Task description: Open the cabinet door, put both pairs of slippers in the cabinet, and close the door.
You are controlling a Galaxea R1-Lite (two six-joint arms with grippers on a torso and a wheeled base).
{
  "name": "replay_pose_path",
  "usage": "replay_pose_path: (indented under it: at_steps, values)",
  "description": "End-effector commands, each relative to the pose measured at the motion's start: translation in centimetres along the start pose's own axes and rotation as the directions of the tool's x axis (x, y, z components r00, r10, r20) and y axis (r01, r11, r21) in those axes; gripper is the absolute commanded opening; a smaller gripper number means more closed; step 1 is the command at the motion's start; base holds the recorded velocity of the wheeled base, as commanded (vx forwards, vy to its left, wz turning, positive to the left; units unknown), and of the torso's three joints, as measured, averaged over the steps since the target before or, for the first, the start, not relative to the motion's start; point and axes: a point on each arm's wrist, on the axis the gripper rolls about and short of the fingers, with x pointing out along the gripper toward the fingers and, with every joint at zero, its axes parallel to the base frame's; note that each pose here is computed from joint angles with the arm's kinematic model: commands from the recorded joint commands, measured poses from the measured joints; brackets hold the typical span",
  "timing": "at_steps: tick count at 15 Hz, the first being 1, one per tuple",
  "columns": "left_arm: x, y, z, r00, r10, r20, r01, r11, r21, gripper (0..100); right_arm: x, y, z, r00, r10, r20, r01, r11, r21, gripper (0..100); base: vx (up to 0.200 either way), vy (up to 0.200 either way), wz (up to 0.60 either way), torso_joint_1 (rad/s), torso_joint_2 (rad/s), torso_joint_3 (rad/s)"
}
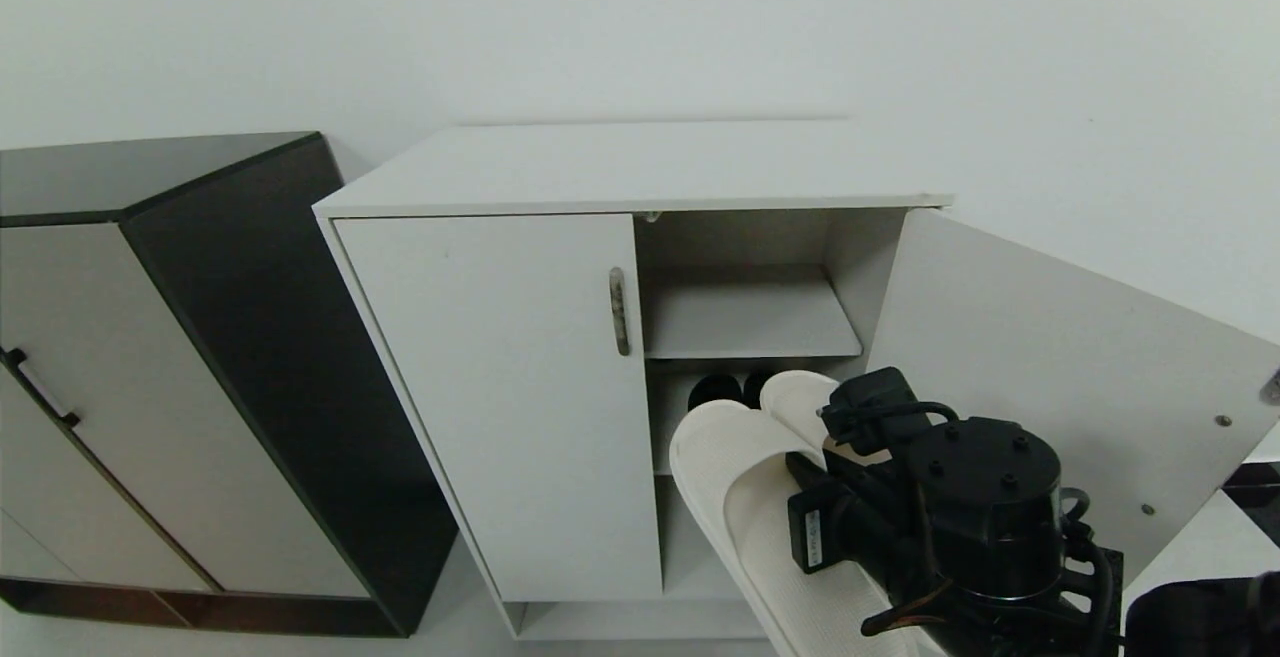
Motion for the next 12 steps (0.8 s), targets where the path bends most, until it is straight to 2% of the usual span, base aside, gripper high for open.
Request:
replay_pose_path:
  at_steps: [1,6,10,12]
  values:
    - [0.00,0.00,0.00,1.000,0.001,0.000,-0.001,1.000,0.000,0,0.08,0.04,-0.19,1.000,0.000,-0.006,0.000,1.000,-0.003,0,0.000,0.000,0.00,-0.134,0.46,0.330]
    - [0.00,0.00,0.00,1.000,0.000,0.000,0.000,1.000,0.000,0,0.23,0.04,-0.42,1.000,-0.004,-0.013,0.004,1.000,-0.008,0,0.000,0.000,0.00,-0.095,0.46,0.353]
    - [0.00,0.00,0.00,1.000,0.000,0.000,0.000,1.000,0.000,0,0.31,0.07,-0.55,1.000,-0.005,-0.017,0.005,1.000,-0.008,0,0.000,0.000,0.00,-0.030,0.43,0.376]
    - [0.00,0.00,0.00,1.000,0.000,0.000,0.000,1.000,0.000,0,0.28,0.04,-0.64,1.000,-0.006,-0.021,0.005,1.000,-0.011,0,0.000,0.000,0.00,-0.002,0.16,0.161]
